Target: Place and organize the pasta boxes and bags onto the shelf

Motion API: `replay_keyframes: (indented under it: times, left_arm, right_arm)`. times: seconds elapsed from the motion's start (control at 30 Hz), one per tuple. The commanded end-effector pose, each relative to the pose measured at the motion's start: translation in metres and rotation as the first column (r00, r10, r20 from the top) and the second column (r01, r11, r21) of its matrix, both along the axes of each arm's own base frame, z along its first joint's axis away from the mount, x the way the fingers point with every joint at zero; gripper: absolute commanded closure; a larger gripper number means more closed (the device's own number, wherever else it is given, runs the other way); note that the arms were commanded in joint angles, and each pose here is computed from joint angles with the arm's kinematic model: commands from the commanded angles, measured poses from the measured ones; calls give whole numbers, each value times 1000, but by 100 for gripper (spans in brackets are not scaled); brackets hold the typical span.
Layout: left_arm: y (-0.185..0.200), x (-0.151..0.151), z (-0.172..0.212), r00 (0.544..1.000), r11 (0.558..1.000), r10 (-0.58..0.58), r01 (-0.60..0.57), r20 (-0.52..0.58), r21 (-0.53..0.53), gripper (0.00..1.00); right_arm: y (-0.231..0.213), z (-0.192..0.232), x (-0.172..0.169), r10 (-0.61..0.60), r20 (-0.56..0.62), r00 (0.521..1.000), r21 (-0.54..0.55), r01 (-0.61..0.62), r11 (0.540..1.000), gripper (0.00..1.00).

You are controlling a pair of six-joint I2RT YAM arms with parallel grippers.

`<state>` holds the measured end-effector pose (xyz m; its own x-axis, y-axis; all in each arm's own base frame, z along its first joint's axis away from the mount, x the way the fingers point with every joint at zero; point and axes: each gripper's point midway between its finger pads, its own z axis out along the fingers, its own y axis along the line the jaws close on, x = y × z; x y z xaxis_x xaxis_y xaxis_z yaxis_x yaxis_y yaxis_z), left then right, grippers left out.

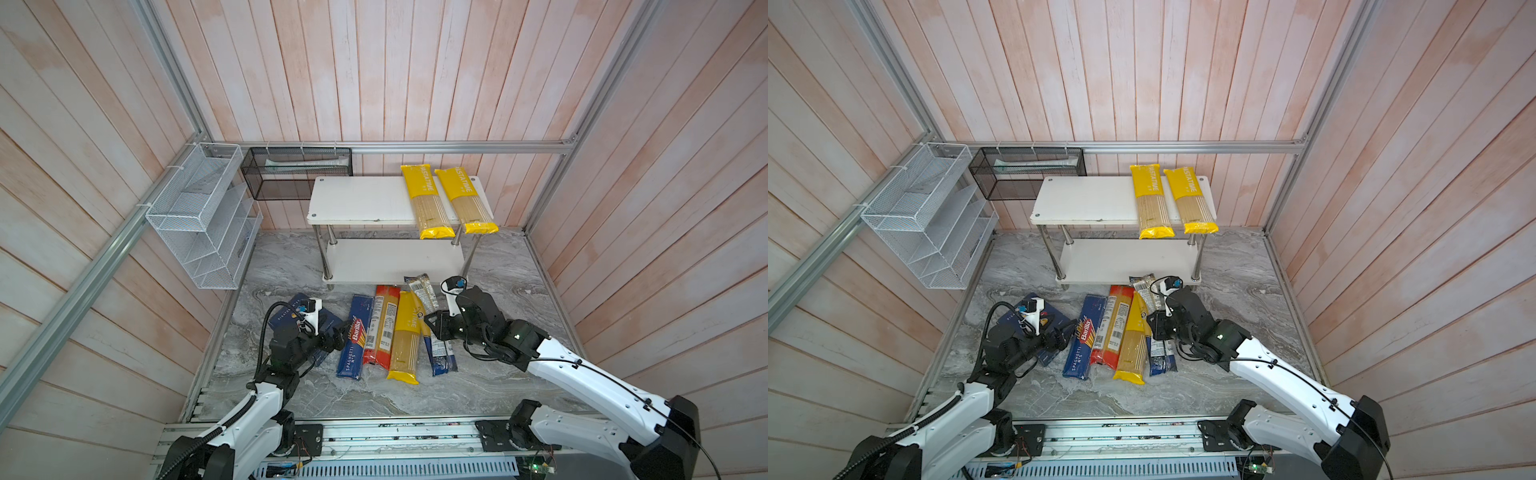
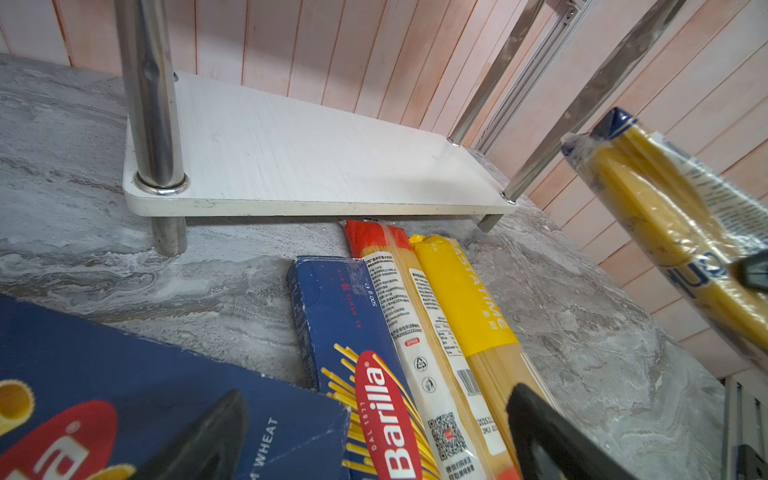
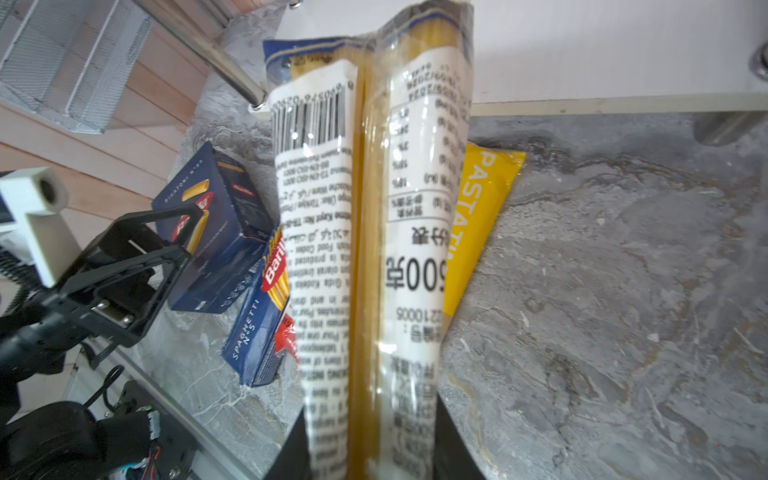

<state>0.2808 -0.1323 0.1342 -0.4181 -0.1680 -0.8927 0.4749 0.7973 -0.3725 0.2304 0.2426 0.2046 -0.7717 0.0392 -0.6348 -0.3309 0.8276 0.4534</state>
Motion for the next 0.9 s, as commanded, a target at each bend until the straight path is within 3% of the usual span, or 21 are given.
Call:
replay_keyframes:
  times: [0.0,0.87]
  left_arm:
    - [-2,5,11,999,1000,-4,3,35,7,0]
    - [-2,5,10,1000,1000,-6,6,30,8,0]
  right_arm:
    - [15,42,8,12,99,995,65,-18,998,83]
    - [50,159,28,54,322,945,108,-93,990,84]
